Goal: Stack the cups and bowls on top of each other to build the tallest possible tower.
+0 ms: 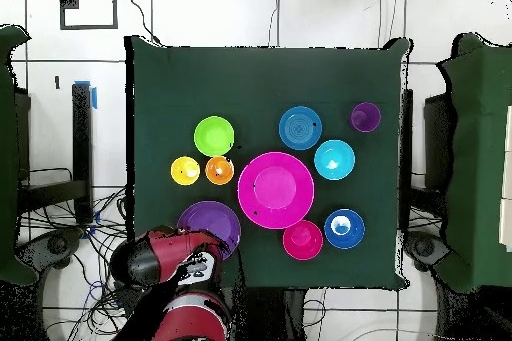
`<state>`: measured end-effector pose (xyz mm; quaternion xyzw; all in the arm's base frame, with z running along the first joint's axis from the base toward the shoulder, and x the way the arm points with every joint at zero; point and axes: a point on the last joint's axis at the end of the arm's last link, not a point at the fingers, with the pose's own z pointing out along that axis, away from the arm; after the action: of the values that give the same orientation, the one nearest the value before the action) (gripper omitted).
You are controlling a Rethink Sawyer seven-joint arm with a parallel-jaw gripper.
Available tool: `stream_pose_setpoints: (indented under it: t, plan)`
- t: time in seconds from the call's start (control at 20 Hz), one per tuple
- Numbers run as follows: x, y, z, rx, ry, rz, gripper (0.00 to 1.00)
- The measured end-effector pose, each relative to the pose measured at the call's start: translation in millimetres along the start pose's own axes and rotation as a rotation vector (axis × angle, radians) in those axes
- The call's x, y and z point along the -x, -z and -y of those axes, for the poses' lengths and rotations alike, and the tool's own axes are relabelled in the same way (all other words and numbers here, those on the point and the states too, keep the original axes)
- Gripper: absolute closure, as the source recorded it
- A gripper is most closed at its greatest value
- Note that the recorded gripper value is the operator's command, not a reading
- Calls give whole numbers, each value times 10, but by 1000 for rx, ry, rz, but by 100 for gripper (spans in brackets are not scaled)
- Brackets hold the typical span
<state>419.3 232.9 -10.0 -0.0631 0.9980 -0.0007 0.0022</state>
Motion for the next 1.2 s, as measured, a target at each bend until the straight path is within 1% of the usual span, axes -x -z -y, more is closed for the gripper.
stream_pose_setpoints:
  t: [0.5,0.9,1.2]
  plan:
    - [-72,-86,-5,-3,-17,-12,0]
    - [-128,-146,14,-9,-17,-25,0]
    - [-158,-192,11,-10,-15,-25,0]
